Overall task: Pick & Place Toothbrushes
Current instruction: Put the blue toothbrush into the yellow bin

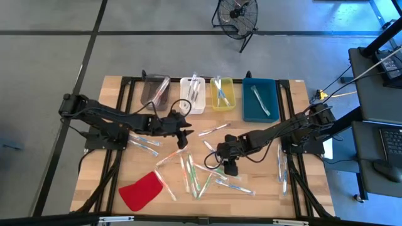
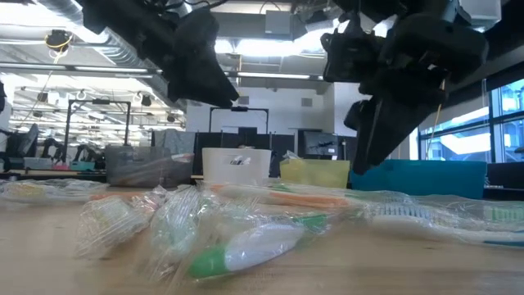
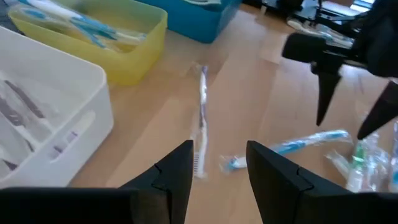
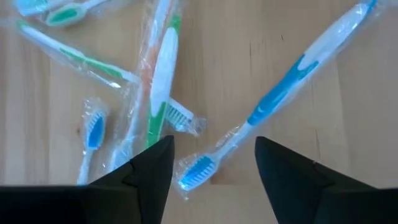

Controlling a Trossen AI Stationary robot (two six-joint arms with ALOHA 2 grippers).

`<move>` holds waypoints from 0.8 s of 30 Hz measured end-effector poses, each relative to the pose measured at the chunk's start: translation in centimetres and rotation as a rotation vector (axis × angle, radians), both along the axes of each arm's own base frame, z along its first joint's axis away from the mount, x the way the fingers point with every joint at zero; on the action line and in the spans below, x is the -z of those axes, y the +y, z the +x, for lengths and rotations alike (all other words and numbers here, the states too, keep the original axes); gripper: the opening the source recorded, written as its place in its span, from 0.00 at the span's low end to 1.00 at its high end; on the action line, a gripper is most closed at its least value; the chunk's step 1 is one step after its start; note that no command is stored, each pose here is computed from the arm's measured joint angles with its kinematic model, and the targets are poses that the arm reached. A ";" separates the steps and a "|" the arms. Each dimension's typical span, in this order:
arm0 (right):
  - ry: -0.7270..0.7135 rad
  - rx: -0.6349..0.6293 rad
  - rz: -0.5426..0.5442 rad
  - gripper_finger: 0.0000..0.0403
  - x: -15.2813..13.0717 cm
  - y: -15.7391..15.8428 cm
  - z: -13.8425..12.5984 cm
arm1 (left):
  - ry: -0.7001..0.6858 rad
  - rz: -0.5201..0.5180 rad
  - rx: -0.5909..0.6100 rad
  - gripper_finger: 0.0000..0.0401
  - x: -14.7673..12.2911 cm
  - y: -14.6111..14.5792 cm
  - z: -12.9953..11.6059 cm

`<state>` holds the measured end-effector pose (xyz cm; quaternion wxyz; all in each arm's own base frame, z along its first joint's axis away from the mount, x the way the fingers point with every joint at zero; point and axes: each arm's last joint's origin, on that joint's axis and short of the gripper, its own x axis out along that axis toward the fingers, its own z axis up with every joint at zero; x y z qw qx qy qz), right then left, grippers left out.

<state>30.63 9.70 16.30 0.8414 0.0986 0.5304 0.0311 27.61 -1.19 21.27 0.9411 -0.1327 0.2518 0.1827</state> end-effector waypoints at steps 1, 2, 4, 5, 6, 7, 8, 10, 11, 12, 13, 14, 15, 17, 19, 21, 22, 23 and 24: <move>0.001 0.010 0.005 0.55 0.0 0.0 0.0 | 0.004 0.000 0.007 0.36 0.0 -0.2 0.0; 0.005 0.024 0.011 0.54 0.0 0.0 0.0 | 0.009 -0.002 0.010 0.36 0.1 -0.4 -0.1; 0.009 0.049 0.023 0.53 0.0 0.0 0.0 | 0.028 -0.019 0.005 0.36 0.3 -0.6 -0.2; 0.014 0.062 0.025 0.52 0.1 0.0 0.0 | 0.040 -0.025 -0.003 0.36 0.4 -0.7 -0.3; 0.021 0.072 0.029 0.52 0.3 0.0 0.0 | 0.050 -0.026 -0.013 0.36 0.5 -0.8 -0.4; 0.032 0.079 0.028 0.51 0.5 0.0 0.0 | 0.059 -0.023 -0.023 0.36 0.6 -0.9 -0.5; 0.046 0.087 0.027 0.51 0.6 0.0 0.0 | 0.069 -0.019 -0.033 0.36 0.7 -1.0 -0.6; 0.052 0.114 0.040 0.51 1.0 0.1 0.1 | 0.089 -0.011 -0.043 0.36 0.8 -1.2 -0.8; 0.065 0.126 0.041 0.51 1.2 0.1 0.1 | 0.097 -0.009 -0.046 0.36 0.9 -1.3 -0.9; 0.086 0.138 0.039 0.51 1.5 0.0 0.1 | 0.099 -0.007 -0.051 0.36 0.9 -1.4 -0.9; 0.096 0.147 0.043 0.52 1.8 0.1 0.1 | 0.100 -0.007 -0.053 0.36 0.9 -1.4 -0.9; 0.104 0.155 0.051 0.53 2.1 0.1 0.2 | 0.100 -0.007 -0.051 0.36 1.0 -1.5 -0.9; 0.117 0.164 0.060 0.54 2.3 0.1 0.2 | 0.100 -0.007 -0.049 0.36 1.0 -1.5 -0.9; 0.137 0.183 0.072 0.55 2.8 0.2 0.2 | 0.100 -0.007 -0.047 0.36 1.0 -1.6 -1.0; 0.147 0.204 0.077 0.57 3.0 0.2 0.3 | 0.102 -0.006 -0.047 0.36 1.0 -1.6 -1.0; 0.151 0.226 0.080 0.58 3.1 0.2 0.3 | 0.101 -0.003 -0.052 0.36 1.0 -1.6 -1.0; 0.151 0.244 0.075 0.58 3.1 0.2 0.3 | 0.101 -0.001 -0.053 0.36 1.0 -1.6 -1.0; 0.150 0.265 0.064 0.58 3.1 0.1 0.3 | 0.101 0.000 -0.055 0.36 1.0 -1.6 -1.0; 0.149 0.280 0.053 0.57 3.1 0.1 0.3 | 0.101 0.002 -0.058 0.36 1.0 -1.6 -1.0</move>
